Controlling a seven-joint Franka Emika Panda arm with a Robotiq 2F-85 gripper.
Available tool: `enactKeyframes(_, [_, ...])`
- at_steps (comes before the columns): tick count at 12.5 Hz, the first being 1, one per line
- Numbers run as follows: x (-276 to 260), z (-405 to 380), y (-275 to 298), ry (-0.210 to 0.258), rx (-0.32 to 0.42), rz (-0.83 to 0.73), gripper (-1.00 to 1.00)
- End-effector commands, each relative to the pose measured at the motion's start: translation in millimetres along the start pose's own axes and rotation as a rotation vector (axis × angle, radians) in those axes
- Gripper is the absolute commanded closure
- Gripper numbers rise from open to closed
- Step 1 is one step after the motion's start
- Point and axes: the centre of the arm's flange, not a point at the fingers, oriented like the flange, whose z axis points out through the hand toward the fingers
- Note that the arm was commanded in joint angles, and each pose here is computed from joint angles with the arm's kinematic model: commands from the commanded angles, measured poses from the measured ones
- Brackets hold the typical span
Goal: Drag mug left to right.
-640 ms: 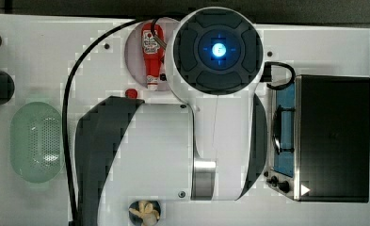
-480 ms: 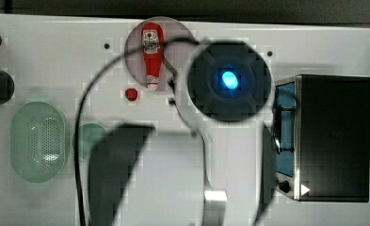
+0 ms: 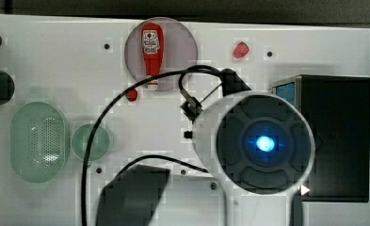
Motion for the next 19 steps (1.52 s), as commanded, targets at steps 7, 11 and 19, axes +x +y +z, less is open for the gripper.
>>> enactKeyframes(7, [-174,150,-164,-0.14,-0.194,-0.401,-1.0])
enactKeyframes(11, [-209,225,-189,-0.147,-0.115,-0.507,-1.0])
enactKeyframes(19, [-228,347,-180,-0.072,-0.041,-0.677,-1.0])
